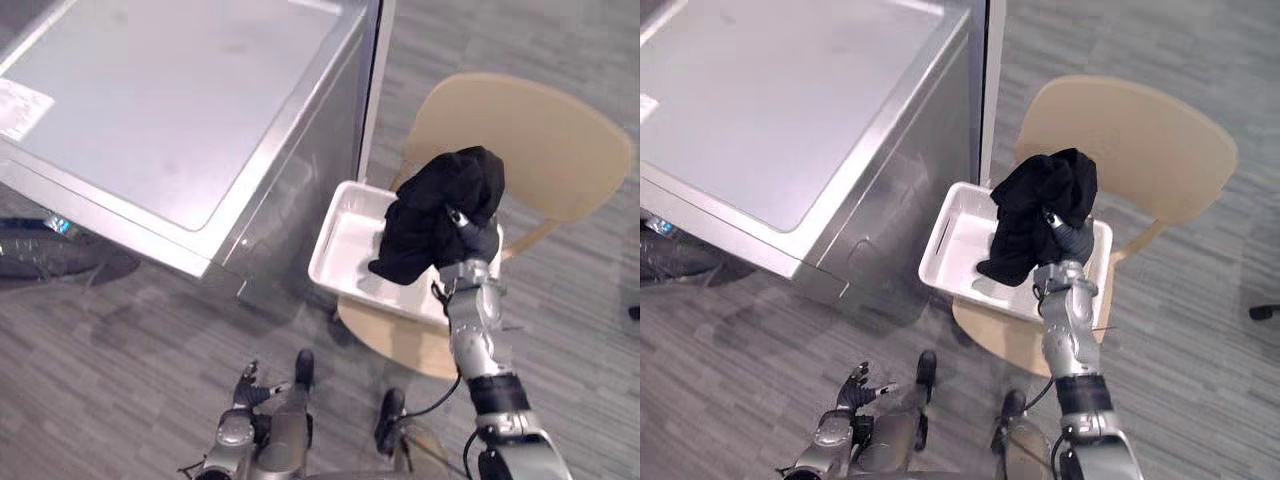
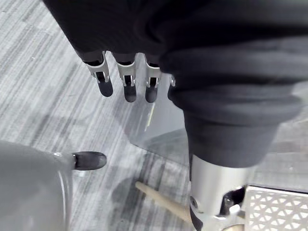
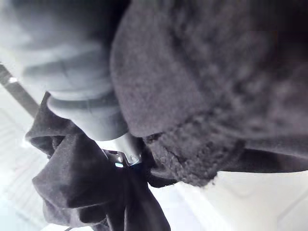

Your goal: Pick up the laundry basket with both hands and put the clothes into the washing machine.

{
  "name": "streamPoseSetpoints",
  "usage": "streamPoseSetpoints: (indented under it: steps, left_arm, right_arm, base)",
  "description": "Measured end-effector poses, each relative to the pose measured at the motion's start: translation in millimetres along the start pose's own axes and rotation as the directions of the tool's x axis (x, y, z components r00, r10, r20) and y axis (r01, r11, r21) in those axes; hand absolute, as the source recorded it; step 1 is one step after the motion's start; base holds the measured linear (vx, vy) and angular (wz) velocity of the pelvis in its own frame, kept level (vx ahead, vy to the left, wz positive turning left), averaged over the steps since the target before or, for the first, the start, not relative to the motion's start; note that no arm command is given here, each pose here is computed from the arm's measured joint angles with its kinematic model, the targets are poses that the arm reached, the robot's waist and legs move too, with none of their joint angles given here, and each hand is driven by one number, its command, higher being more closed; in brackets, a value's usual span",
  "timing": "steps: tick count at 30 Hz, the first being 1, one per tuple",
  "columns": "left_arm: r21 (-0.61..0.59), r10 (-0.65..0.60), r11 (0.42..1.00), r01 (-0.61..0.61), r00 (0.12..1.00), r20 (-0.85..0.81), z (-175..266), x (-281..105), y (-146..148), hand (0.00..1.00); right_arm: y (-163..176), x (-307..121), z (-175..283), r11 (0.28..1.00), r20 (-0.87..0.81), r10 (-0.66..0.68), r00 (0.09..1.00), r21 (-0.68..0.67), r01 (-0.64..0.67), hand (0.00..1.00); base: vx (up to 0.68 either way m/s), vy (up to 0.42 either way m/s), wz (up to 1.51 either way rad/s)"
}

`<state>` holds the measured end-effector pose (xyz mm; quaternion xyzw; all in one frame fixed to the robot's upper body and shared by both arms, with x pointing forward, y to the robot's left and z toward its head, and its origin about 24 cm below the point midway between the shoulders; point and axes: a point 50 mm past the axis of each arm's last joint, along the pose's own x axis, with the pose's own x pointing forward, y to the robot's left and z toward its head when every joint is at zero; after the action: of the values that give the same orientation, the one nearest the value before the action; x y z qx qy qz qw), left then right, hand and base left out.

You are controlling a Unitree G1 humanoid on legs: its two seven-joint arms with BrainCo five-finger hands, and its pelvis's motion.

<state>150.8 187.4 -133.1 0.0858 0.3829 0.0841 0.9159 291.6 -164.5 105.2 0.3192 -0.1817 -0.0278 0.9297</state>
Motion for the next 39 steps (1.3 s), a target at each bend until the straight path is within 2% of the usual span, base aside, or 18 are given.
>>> streamPoseSetpoints:
  steps: [7,13,15,18,22,24,27,31,34,39]
  left_arm:
    - [0.012,0.007,1.000,-0.007,0.998,-0.056,-18,-6,4,0.00]
    - [0.003,0.021,1.000,-0.021,1.000,-0.023,-10,-3,7,0.00]
    - [-0.003,0.085,0.996,-0.085,0.996,0.016,-5,-3,26,0.00]
    - [-0.026,0.121,0.993,-0.119,0.989,0.088,8,-5,30,0.00]
    - [-0.125,0.085,0.990,-0.066,0.985,0.150,17,-17,3,0.00]
    - [-0.144,0.057,0.989,-0.022,0.968,0.243,39,-21,-7,0.00]
    - [-0.181,0.096,0.983,-0.017,0.895,0.437,82,-31,3,0.00]
    - [-0.230,0.139,0.973,0.015,0.759,0.636,127,-50,10,0.00]
    - [-0.184,0.055,0.973,0.137,0.640,0.767,164,-67,-12,0.00]
    - [-0.060,-0.103,0.955,0.291,0.516,0.851,186,-90,-47,0.00]
  right_arm:
    - [52,-21,1,0.974,0.046,0.218,0.975,0.055,-0.221,1.00]
    - [50,-26,8,0.979,0.086,0.201,0.976,0.030,-0.204,1.00]
    - [55,-29,10,0.975,0.103,0.221,0.970,-0.003,-0.222,1.00]
    - [66,-21,15,0.968,0.136,0.250,0.959,-0.037,-0.248,1.00]
    - [55,-14,22,0.972,0.144,0.225,0.964,-0.104,-0.211,1.00]
    - [42,-14,24,0.972,0.136,0.193,0.972,-0.163,-0.171,1.00]
    - [35,-8,29,0.964,0.155,0.182,0.971,-0.224,-0.145,1.00]
    - [35,-12,25,0.946,0.107,0.235,0.966,-0.255,-0.202,1.00]
    - [45,-16,14,0.923,0.042,0.314,0.949,-0.247,-0.294,1.00]
    - [77,-36,-27,0.842,-0.153,0.497,0.854,-0.152,-0.517,1.00]
  base:
    - [-0.04,-0.008,-0.66]
    - [-0.09,-0.024,0.52]
    - [-0.04,-0.234,1.53]
    - [-0.21,-0.307,0.52]
    - [-0.31,-0.210,0.65]
    - [-0.24,-0.125,1.58]
    - [-0.22,-0.061,1.38]
    - [-0.18,0.021,0.85]
    - [-0.14,0.122,0.82]
    - [-0.06,0.169,0.55]
